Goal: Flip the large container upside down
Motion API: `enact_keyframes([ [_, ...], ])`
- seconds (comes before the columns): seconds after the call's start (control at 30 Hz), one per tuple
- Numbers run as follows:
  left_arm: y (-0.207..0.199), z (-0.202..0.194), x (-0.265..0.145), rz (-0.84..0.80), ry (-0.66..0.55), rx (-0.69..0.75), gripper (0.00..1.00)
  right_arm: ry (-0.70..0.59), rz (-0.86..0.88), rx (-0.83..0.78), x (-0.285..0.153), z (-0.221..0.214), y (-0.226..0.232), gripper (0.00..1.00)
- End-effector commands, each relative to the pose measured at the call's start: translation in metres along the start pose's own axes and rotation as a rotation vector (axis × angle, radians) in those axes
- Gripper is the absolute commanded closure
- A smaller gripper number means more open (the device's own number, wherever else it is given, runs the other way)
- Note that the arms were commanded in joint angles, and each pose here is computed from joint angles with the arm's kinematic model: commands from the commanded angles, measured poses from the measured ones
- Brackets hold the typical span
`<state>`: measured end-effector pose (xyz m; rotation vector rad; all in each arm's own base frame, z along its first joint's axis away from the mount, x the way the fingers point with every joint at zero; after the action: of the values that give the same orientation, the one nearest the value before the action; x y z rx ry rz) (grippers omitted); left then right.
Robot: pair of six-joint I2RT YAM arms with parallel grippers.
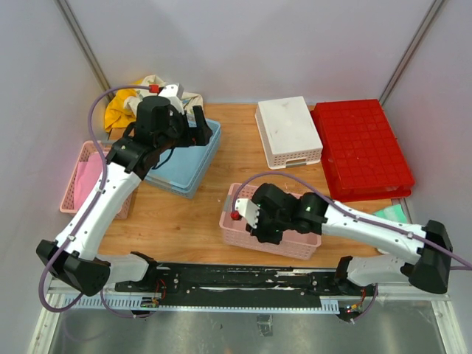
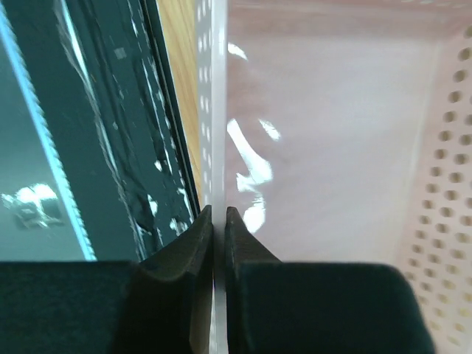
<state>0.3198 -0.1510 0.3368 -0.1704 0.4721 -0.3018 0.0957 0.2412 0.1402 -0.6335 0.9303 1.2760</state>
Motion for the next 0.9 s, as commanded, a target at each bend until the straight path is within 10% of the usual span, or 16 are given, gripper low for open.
enact_keyframes([
  [0.0, -0.003, 0.037, -0.024, 0.012, -0.120, -0.040, 0.01, -0.233, -0.083, 0.160, -0.062, 0.056, 0.002, 0.99],
  [0.37, -0.006, 0.113, -0.076, 0.017, -0.465, -0.252, 0.02, -0.610, 0.201, 0.871, -0.117, 0.138, -0.053, 0.99],
  [0.57, -0.006, 0.109, -0.074, 0.022, -0.448, -0.246, 0.02, -0.896, 0.505, 1.123, -0.131, 0.173, -0.083, 1.00],
  [0.87, -0.008, 0.097, -0.055, 0.012, -0.381, -0.219, 0.02, -0.983, 0.690, 1.363, -0.112, 0.164, -0.109, 0.99],
])
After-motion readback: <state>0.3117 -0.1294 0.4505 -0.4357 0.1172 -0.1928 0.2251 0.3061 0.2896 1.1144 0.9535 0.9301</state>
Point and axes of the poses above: each gripper's point midway between its finger pads, its own x axis out along the fingers, its own y axis along the line the jaws close on, z = x × y, the point moved 3 cm from there along -x, back along the fingers, and after that the axes turned 4 degrees about x, right-handed, at the moved point
